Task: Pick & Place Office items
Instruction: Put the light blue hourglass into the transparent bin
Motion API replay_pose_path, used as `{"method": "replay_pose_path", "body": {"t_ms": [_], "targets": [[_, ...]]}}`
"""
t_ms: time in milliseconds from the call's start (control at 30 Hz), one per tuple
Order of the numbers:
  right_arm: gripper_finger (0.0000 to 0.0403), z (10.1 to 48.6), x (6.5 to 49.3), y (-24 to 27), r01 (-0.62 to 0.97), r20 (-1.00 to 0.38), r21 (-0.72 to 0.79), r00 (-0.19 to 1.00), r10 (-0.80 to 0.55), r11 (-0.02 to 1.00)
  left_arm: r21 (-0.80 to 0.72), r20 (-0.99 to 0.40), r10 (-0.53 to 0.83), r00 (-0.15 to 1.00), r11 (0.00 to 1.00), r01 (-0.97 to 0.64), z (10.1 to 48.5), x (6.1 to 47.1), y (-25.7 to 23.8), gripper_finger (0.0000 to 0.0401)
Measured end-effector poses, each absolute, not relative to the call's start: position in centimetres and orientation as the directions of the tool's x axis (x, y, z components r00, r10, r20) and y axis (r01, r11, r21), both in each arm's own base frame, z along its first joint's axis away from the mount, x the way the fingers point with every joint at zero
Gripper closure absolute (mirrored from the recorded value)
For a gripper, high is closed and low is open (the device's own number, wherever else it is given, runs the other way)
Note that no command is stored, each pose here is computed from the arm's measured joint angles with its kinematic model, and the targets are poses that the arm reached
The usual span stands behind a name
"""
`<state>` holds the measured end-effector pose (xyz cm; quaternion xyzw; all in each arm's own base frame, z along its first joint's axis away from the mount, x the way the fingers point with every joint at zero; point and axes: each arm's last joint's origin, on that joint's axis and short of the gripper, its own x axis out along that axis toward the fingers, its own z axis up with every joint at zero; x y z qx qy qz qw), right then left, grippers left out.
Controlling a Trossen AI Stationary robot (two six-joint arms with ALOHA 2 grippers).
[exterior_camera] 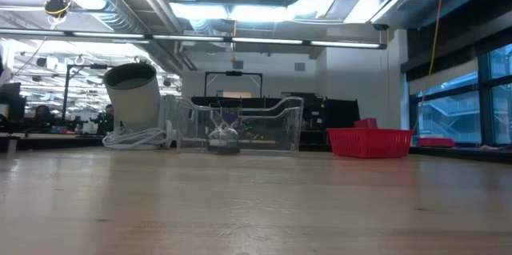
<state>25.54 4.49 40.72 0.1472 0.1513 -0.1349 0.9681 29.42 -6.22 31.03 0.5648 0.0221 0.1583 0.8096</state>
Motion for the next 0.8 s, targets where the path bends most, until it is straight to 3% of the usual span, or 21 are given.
{"method": "replay_pose_path", "body": {"t_ms": [533, 800], "targets": [[0.0184, 41.6, 25.9, 4.8, 0.209, -0.254, 0.268, 0.957, -0.140, 0.940, 0.884, 0.306, 0.276, 0.911, 0.272, -0.380, 32.5, 29.8, -3.5, 0.0111], [0.0181, 41.6, 25.9, 4.8, 0.199, -0.256, 0.265, 0.958, -0.130, 0.943, 0.858, 0.312, 0.232, 0.921, 0.348, -0.378, 32.5, 29.9, -3.2, 0.0111]]}}
